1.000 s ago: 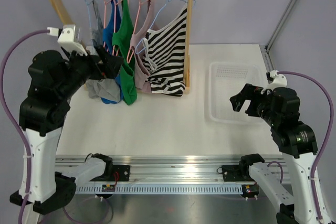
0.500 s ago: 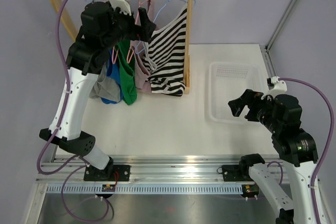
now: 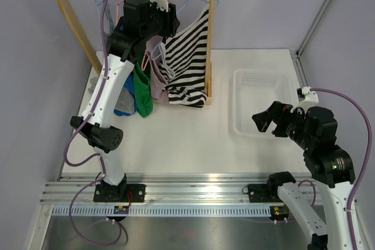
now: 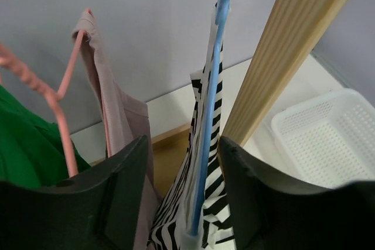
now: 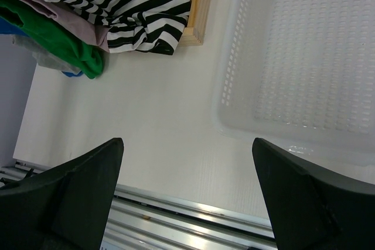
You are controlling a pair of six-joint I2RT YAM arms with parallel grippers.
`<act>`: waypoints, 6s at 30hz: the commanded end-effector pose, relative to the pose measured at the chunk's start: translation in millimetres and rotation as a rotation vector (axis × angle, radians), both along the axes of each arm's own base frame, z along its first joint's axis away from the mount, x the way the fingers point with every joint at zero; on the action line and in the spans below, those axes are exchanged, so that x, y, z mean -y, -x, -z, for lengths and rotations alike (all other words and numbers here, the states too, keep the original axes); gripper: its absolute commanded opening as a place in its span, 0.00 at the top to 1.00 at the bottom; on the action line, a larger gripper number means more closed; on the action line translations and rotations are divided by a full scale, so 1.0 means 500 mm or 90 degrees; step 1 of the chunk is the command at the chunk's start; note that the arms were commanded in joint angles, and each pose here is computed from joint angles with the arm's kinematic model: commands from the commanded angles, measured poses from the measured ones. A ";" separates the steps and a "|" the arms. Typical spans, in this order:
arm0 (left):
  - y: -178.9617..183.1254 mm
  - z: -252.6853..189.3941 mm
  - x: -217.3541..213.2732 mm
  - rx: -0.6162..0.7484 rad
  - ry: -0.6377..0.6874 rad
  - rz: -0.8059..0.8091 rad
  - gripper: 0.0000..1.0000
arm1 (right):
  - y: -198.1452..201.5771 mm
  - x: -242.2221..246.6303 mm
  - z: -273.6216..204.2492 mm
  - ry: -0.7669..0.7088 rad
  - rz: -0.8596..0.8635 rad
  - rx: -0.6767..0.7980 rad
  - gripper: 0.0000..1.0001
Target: Remove the tank top from the hanger
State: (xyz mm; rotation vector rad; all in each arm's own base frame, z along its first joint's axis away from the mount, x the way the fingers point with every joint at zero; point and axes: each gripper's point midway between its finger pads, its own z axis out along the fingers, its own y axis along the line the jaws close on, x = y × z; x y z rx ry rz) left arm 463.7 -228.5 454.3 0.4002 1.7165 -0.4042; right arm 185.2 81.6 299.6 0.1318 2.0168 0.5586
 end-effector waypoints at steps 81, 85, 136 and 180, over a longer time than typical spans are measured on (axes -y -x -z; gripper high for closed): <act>0.620 0.338 -0.109 -0.255 0.266 0.125 1.00 | -0.266 -0.454 0.142 -0.001 -0.245 0.026 0.72; 0.617 0.336 -0.110 -0.252 0.260 0.123 1.00 | -0.254 -0.472 0.138 -0.030 -0.274 0.022 0.65; 0.641 0.032 -0.072 0.020 0.402 0.298 1.00 | -0.199 -0.383 0.072 -0.009 -0.263 -0.013 1.00; 0.447 0.055 -0.138 0.142 0.315 -0.016 1.00 | -0.040 -0.369 0.119 -0.073 -0.395 -0.100 0.01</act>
